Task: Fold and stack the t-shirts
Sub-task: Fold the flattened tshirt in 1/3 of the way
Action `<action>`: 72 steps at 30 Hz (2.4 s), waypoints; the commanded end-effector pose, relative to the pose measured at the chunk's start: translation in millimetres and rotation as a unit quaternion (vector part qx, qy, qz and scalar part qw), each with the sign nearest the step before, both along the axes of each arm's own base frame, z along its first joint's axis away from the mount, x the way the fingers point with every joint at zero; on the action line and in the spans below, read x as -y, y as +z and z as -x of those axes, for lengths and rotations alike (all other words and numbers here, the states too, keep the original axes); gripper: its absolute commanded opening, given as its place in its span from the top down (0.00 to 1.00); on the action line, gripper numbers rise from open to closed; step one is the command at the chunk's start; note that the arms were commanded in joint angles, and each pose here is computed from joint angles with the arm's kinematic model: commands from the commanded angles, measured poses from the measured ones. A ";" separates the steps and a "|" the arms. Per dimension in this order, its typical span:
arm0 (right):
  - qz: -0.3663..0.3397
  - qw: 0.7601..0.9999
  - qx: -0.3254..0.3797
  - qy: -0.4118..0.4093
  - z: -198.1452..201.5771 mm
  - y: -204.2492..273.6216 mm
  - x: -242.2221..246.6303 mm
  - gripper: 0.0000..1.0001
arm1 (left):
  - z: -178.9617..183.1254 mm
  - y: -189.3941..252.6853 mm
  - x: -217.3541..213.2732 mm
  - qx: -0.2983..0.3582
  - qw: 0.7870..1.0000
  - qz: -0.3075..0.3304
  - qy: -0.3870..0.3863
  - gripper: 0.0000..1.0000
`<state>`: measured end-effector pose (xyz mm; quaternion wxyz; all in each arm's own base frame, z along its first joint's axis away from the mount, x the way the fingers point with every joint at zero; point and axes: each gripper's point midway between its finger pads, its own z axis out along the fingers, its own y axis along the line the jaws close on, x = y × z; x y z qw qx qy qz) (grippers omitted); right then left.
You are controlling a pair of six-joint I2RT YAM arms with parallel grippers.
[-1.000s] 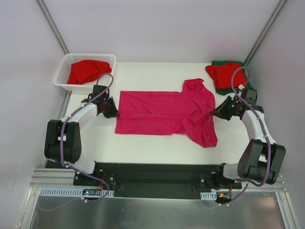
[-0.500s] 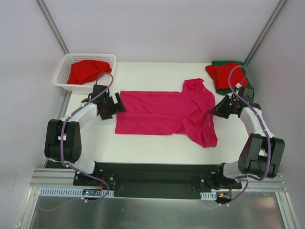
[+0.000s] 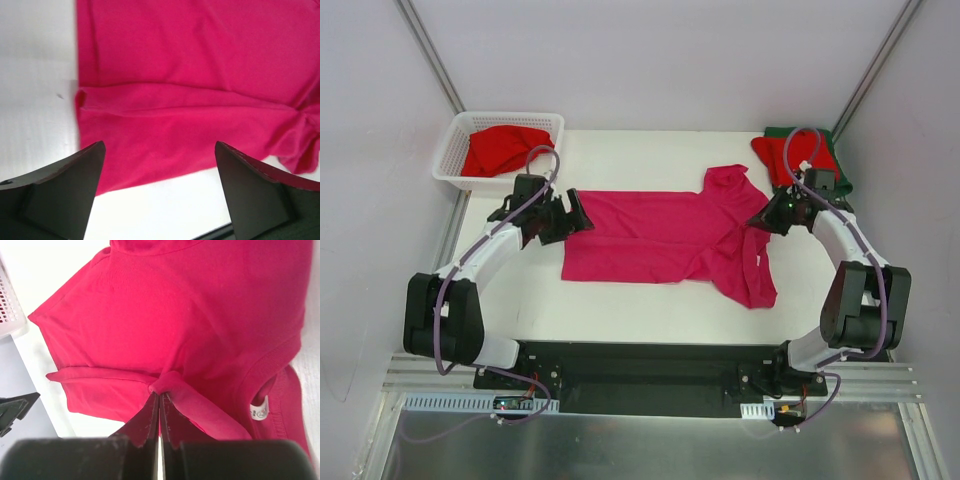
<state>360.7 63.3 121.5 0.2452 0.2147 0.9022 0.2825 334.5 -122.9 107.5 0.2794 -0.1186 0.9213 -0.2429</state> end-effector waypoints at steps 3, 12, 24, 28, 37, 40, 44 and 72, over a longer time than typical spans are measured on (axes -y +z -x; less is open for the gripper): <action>0.008 1.000 0.030 0.001 -21.5 12.7 -6.1 0.99 | 20.4 8.3 46.0 0.013 0.997 0.040 -0.067 0.26; 0.019 1.000 0.023 0.004 -29.7 3.2 -7.1 0.99 | 38.8 -14.6 69.6 -0.009 0.994 0.052 -0.094 0.35; 0.068 0.996 0.054 -0.014 -15.4 26.5 5.4 0.46 | 51.7 -33.7 73.8 -0.026 0.992 0.053 -0.108 0.37; 0.065 0.996 0.063 0.012 -0.7 38.1 -7.4 0.47 | 51.4 -35.7 76.8 -0.025 0.992 0.058 -0.113 0.39; 0.063 0.995 0.043 0.064 39.0 24.4 -29.0 0.58 | 52.9 -41.2 82.5 -0.031 0.990 0.064 -0.123 0.44; 0.072 0.994 0.034 0.072 44.0 12.5 -32.3 0.57 | 52.8 -39.2 82.8 -0.029 0.990 0.065 -0.124 0.43; 0.077 0.993 0.025 0.081 39.8 -2.9 -37.0 0.58 | 52.0 -36.2 83.1 -0.024 0.990 0.067 -0.123 0.41; 0.183 0.977 0.019 0.112 -2.8 -26.2 -39.1 0.57 | 56.4 -31.4 79.4 -0.010 0.990 0.062 -0.124 0.36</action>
